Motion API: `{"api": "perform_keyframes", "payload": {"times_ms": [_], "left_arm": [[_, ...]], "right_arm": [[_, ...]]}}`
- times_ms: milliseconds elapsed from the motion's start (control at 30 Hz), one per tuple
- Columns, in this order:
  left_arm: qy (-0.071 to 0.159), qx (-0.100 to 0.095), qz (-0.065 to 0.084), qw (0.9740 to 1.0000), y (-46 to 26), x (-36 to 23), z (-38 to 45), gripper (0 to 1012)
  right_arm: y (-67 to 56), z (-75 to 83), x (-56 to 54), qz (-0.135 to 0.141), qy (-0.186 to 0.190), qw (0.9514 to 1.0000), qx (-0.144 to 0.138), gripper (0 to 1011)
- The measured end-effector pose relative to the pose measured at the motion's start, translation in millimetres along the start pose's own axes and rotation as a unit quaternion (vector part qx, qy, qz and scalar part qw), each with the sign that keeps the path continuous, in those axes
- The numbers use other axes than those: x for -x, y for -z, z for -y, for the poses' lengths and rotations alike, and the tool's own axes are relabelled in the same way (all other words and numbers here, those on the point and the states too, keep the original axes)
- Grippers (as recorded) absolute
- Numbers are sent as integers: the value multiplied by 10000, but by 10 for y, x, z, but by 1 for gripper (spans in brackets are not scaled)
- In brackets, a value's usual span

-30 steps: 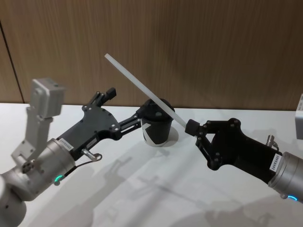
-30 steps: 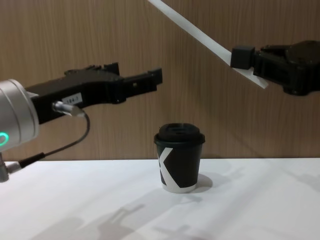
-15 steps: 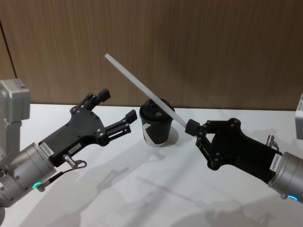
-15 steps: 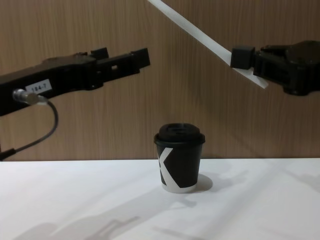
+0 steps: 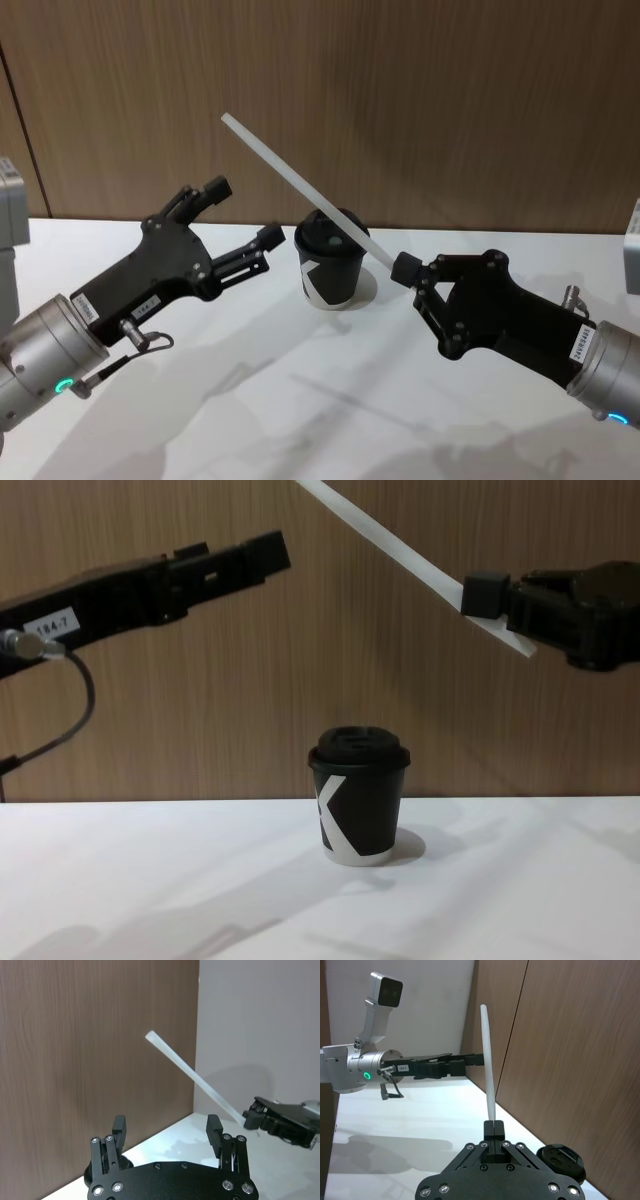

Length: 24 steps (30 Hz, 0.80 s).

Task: Pick up the straw with one hand, pass it to the other hand, and insert it into the cup.

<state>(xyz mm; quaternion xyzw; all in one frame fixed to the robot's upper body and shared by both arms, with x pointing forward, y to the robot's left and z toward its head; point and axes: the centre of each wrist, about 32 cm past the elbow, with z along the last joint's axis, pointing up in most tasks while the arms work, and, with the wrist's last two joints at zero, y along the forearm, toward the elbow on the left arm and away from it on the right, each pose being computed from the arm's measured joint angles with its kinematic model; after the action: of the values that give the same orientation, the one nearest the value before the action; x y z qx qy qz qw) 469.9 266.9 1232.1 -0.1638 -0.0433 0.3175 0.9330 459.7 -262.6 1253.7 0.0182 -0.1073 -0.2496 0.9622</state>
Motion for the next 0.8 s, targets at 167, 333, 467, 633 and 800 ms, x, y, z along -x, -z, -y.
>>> {"api": "perform_keyframes", "payload": {"times_ms": [167, 333, 467, 633, 800], "left_arm": [[92, 144, -99, 9998, 19, -30, 44, 1003], [181, 305, -208, 9992, 43, -61, 120, 1003], [235, 397, -278, 9985, 65, -83, 184, 1003], [302, 464, -374, 9978, 103, -101, 251, 1003], [404, 526, -486, 9966, 147, -128, 334, 1003]], "right_arm": [[0, 0, 0, 0, 0, 10000, 0, 2], [0, 0, 0, 0, 0, 10000, 0, 2], [0, 0, 0, 0, 0, 10000, 0, 2], [0, 0, 0, 0, 0, 10000, 0, 2], [0, 0, 0, 0, 0, 10000, 0, 2]]}}
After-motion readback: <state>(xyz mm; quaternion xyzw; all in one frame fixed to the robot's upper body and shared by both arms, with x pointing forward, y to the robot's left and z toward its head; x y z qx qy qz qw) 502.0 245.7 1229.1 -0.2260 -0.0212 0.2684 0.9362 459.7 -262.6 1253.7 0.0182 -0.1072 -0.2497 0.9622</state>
